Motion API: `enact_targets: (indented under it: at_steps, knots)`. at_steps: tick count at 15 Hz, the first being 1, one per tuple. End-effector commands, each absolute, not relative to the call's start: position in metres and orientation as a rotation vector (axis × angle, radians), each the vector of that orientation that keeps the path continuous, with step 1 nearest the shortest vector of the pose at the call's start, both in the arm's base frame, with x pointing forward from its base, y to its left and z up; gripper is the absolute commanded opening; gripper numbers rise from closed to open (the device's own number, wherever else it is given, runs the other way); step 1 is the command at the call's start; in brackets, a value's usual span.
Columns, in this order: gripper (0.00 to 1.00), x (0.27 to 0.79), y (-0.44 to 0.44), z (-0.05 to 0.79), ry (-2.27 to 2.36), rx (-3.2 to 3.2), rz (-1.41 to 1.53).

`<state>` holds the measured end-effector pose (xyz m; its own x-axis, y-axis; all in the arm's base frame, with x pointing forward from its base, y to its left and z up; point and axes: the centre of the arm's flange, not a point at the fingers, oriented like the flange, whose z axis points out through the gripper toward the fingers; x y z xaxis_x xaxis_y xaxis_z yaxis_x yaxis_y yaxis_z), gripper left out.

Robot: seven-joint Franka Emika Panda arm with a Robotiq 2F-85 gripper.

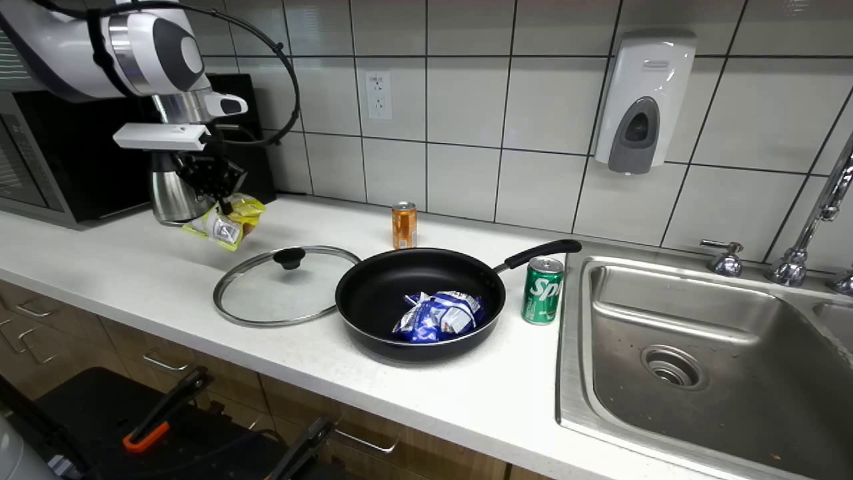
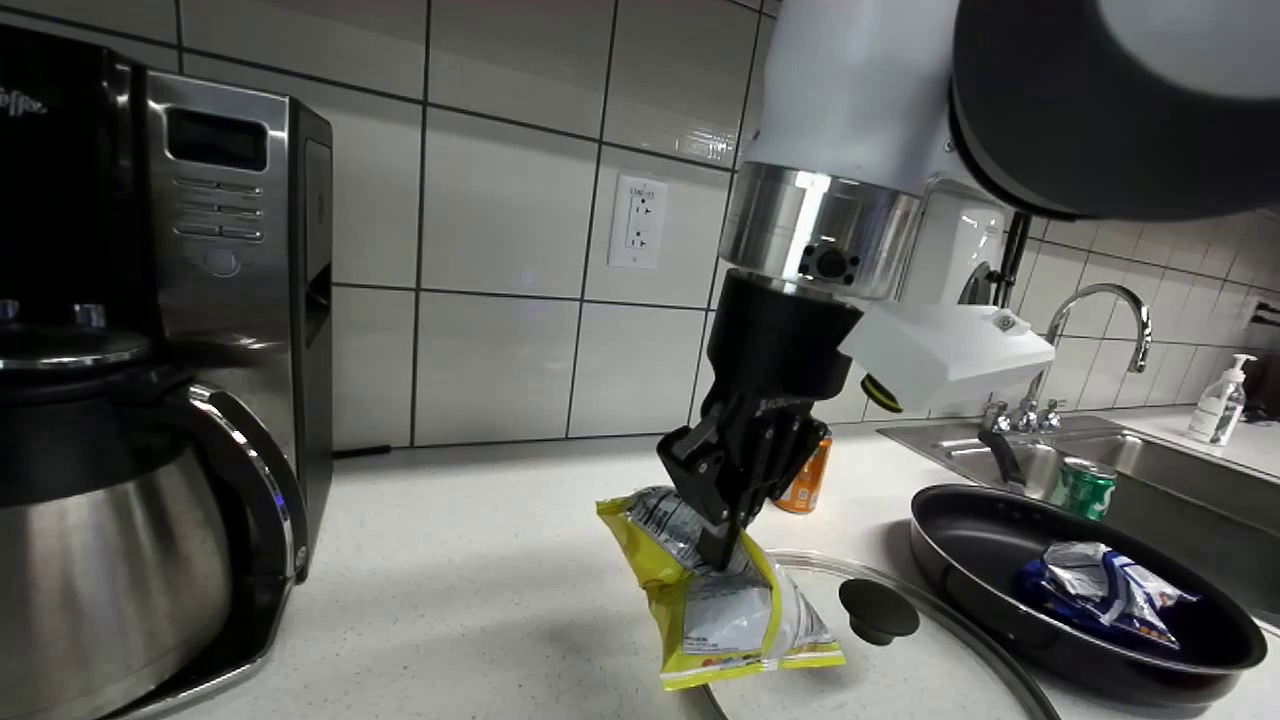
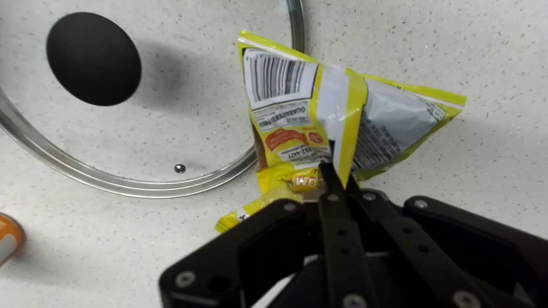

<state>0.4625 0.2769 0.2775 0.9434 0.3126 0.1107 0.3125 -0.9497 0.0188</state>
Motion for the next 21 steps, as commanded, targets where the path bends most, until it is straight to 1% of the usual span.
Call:
enact_targets:
  at_steps: [1,12,21]
  knots:
    - [0.0,0.453,0.247,0.302,0.46,3.082,0.106]
    - [0.0,0.434,0.156,0.319,0.208,3.136,0.065]
    - [0.0,0.417,0.068,0.318,-0.082,3.149,0.139]
